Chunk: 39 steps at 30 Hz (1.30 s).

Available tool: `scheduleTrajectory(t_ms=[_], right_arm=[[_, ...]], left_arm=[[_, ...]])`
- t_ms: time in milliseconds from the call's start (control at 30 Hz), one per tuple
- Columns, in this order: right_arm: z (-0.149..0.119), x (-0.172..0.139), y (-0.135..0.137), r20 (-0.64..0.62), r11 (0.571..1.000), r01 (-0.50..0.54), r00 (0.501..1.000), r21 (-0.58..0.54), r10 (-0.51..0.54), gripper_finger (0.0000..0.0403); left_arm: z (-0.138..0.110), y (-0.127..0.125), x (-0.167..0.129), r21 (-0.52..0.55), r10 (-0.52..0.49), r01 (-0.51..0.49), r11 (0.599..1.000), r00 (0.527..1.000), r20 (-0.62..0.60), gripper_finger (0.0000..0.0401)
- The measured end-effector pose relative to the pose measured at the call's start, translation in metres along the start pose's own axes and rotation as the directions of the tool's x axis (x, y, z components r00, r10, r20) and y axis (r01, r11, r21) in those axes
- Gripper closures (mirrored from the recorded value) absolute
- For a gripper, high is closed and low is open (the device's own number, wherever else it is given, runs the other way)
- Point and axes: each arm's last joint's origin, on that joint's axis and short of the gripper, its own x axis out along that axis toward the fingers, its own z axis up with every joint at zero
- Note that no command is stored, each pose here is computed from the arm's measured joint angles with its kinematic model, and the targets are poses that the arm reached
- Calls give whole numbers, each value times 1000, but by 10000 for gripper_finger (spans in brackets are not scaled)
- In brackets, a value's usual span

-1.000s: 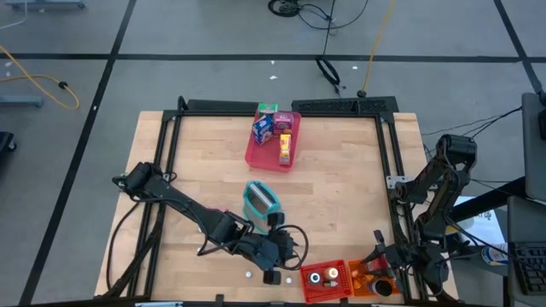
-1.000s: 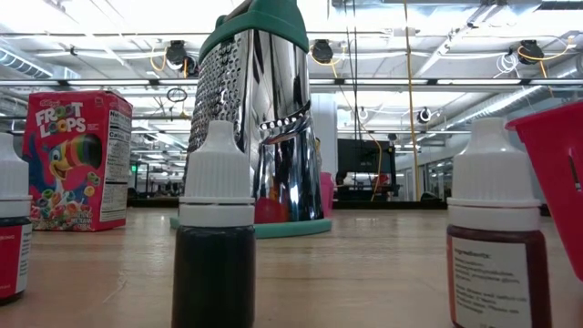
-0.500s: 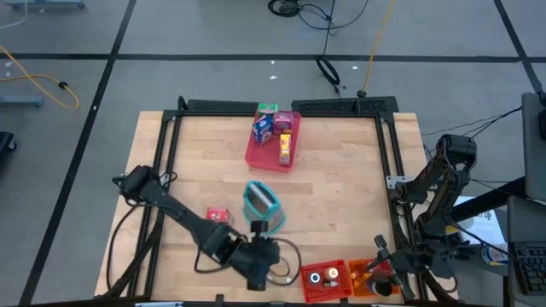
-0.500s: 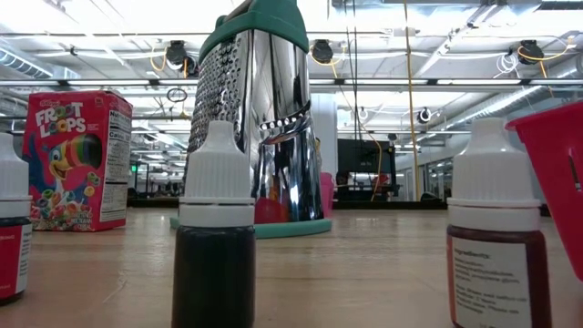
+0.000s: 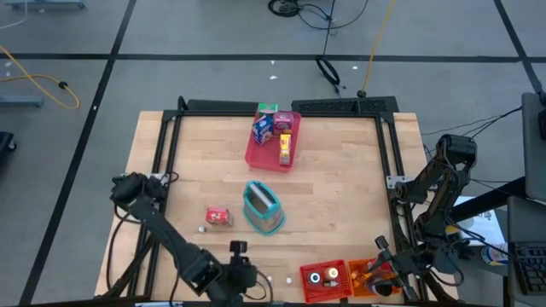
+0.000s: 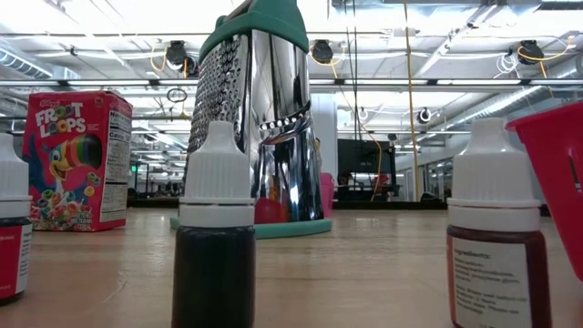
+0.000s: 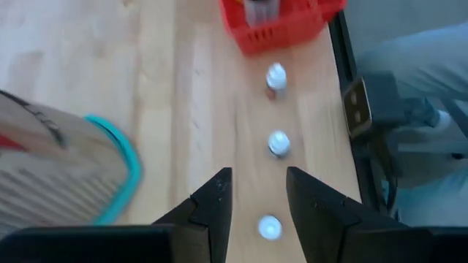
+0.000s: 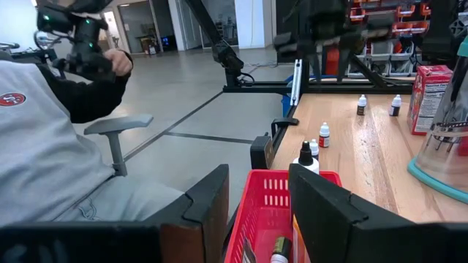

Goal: Pick & Place Kitchen Items
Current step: Put the red food coloring bottle into the pink bin

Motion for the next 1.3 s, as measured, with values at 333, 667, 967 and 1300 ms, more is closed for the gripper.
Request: scheduleTrajectory(t_ms=[333, 667, 967, 1300], right_arm=[[0, 0, 0, 0, 1000, 0, 1000, 5, 0, 269], [0, 0, 0, 0, 1000, 0, 1000, 4, 0, 269], [0, 0, 0, 0, 1000, -1, 1000, 4, 1, 269], [0, 0, 0, -1, 1000, -1, 1000, 3, 1, 269]], left_arm=[[-42, -10, 27, -33, -25, 26, 999, 999, 21, 270], [-64, -6, 45, -112, -33, 36, 993, 999, 33, 270], [-72, -5, 52, -141, -57, 67, 988, 996, 69, 269], [-74, -4, 53, -171, -52, 62, 983, 997, 63, 269]])
